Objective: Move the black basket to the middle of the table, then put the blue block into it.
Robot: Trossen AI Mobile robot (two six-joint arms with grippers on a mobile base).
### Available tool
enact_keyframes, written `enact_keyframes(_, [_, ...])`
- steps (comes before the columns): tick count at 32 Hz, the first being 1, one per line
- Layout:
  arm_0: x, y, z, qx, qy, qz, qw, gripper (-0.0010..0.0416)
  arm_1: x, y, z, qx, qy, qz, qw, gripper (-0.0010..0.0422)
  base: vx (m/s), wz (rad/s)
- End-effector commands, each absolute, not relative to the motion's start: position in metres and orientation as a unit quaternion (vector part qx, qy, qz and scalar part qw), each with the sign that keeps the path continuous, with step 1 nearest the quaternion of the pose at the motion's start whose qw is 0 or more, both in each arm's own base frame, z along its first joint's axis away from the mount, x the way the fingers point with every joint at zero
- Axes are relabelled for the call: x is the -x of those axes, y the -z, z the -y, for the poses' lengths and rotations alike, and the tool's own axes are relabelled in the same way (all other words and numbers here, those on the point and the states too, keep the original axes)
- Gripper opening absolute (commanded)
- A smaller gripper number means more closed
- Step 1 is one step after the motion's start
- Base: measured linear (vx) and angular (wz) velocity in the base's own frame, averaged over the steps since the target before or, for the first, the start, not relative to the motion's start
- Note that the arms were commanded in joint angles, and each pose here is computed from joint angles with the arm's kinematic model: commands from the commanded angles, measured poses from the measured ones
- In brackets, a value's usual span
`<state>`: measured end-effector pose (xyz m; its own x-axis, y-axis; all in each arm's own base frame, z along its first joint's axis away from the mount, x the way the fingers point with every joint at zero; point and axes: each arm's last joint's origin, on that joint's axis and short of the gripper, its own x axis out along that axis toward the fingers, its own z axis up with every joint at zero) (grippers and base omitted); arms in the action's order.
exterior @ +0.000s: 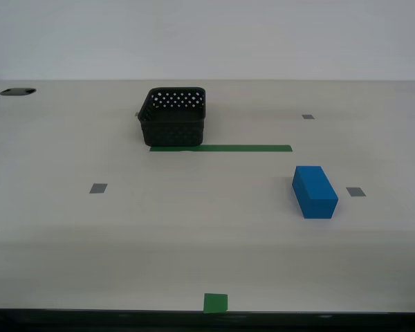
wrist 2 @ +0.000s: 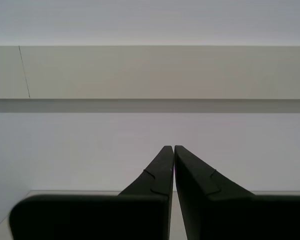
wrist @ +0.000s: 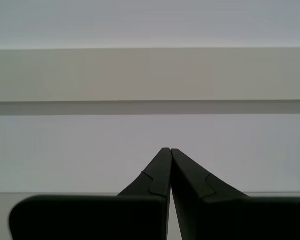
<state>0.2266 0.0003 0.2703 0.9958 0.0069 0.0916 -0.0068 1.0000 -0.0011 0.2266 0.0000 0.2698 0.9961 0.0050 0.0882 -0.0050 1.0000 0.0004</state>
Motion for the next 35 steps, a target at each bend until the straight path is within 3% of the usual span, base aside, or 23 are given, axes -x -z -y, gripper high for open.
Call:
enact_keyframes(1, [-0.2266,-0.2708,-0.0004,0.0,-0.003,0.048,0.999,0.0,-0.2265,-0.2704,-0.0001,0.0,-0.003,0.047,0.999,0.0,0.0,0.0])
enact_keyframes(35, [-0.2266,-0.2708,-0.0004,0.0,-0.003,0.048,0.999,0.0,-0.2265,-0.2704,-0.0002,-0.001,-0.003,0.047,0.999,0.0,0.0,0.0])
